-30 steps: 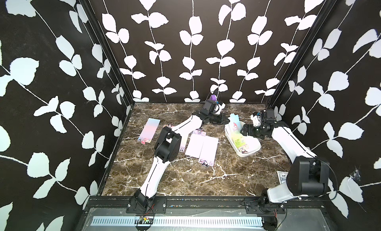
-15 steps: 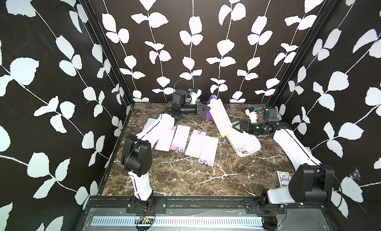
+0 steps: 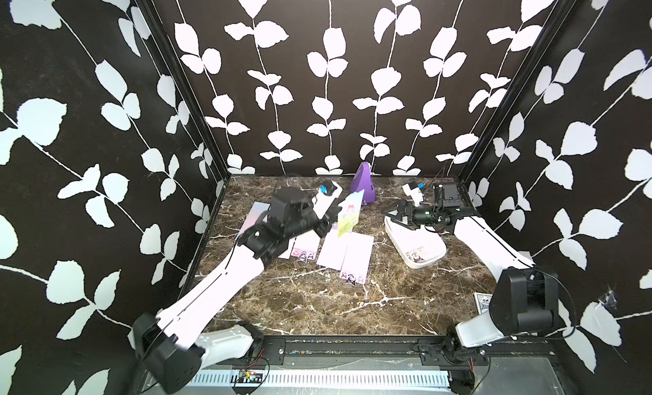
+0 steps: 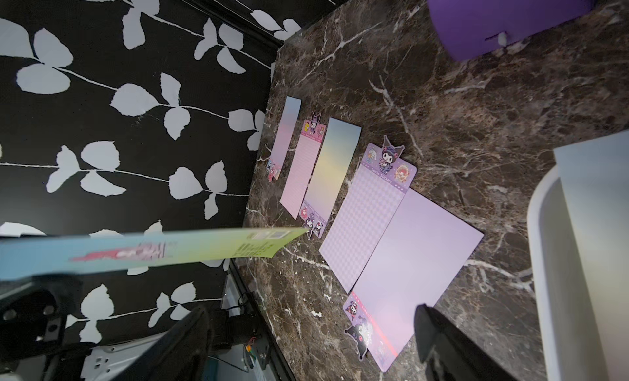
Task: Take the stickers out of the storage box
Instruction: Pick up the sticker from the storage box.
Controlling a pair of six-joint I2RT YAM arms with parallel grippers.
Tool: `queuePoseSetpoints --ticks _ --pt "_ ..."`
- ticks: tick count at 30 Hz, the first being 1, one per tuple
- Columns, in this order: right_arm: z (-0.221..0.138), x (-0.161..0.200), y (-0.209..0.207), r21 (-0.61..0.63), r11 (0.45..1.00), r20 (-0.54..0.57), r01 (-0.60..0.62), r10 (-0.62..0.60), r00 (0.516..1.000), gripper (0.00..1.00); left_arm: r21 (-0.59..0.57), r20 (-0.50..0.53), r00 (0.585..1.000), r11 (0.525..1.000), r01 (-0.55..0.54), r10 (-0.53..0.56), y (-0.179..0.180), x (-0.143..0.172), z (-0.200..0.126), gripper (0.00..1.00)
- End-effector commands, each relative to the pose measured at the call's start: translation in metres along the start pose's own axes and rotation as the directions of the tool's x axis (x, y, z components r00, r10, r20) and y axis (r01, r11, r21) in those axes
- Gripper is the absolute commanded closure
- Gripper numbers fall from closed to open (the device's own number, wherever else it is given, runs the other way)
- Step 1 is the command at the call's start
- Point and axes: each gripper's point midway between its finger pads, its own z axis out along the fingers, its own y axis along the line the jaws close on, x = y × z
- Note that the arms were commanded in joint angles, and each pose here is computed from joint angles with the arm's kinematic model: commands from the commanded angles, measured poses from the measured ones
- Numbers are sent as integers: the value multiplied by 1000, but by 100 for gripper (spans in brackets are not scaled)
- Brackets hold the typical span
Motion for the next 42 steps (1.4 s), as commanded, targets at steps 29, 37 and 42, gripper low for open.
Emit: queuePoseSetpoints --ticks 29,37,42 --pt "75 3 69 -300 760 -307 -576 494 813 11 -122 18 910 904 -410 415 -20 18 4 100" --pt "81 13 87 -285 806 -341 -519 421 841 26 -88 43 916 915 -393 398 -27 17 10 100" --pt "86 17 93 -285 810 -360 -512 405 840 65 -84 30 917 915 -395 398 -28 20 14 100"
